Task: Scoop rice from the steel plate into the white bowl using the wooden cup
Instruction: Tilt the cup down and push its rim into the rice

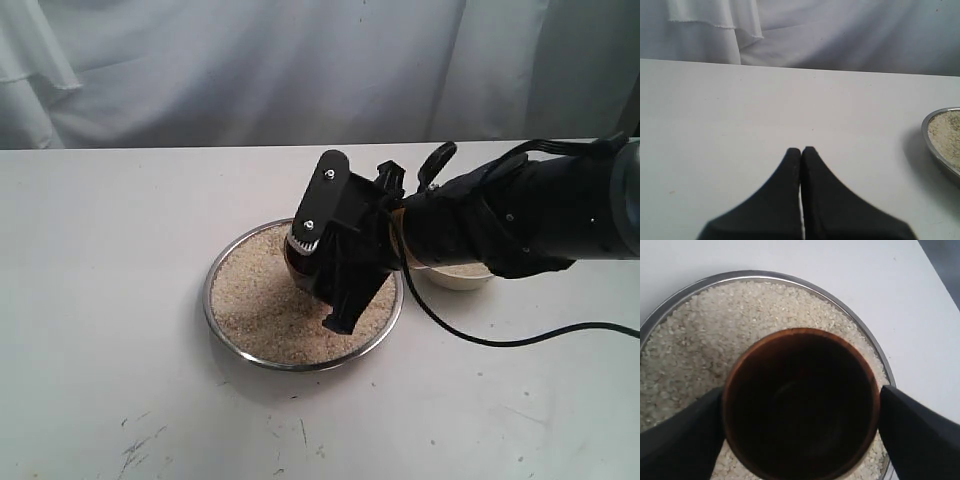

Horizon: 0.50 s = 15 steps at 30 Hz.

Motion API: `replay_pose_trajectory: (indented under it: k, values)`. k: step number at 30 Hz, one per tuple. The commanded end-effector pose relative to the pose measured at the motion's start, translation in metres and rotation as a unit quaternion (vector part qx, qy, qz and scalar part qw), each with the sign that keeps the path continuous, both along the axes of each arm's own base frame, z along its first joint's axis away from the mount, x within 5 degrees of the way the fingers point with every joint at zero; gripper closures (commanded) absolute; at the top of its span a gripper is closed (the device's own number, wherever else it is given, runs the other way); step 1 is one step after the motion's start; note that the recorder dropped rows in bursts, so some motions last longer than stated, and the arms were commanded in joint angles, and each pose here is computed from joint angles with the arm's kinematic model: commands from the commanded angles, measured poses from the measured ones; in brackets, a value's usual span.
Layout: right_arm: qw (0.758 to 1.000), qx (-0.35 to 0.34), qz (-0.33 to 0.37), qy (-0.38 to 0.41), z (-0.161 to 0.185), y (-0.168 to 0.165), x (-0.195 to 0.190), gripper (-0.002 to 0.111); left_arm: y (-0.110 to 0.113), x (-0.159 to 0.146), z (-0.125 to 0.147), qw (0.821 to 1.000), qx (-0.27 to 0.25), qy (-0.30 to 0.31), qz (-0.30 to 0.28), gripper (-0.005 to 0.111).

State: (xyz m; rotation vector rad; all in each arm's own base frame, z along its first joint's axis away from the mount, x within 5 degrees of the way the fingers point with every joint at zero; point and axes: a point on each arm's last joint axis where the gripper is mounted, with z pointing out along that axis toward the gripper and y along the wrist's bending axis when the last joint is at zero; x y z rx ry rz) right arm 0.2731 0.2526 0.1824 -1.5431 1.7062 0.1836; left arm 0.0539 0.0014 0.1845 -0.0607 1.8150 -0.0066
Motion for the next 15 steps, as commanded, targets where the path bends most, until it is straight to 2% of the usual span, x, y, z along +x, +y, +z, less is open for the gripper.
replay_pose_trajectory:
  k: [1,4,11,15]
  values:
    - [0.998,-0.028,0.033,-0.048,0.006,0.004,-0.002,0.108,0.0,0.0,0.0,1.0,0.0,-0.007,-0.001,0.107]
    - [0.995,-0.043,0.06,-0.068,0.006,0.008,-0.006,0.108,0.0,0.0,0.0,1.0,0.0,-0.007,-0.001,0.107]
    - [0.986,-0.098,-0.002,-0.133,0.009,0.003,0.002,0.108,0.0,0.0,0.0,1.0,0.0,-0.007,-0.001,0.107]
    - [0.984,-0.108,-0.007,-0.144,0.01,0.001,0.004,0.108,0.0,0.0,0.0,1.0,0.0,-0.007,-0.001,0.107]
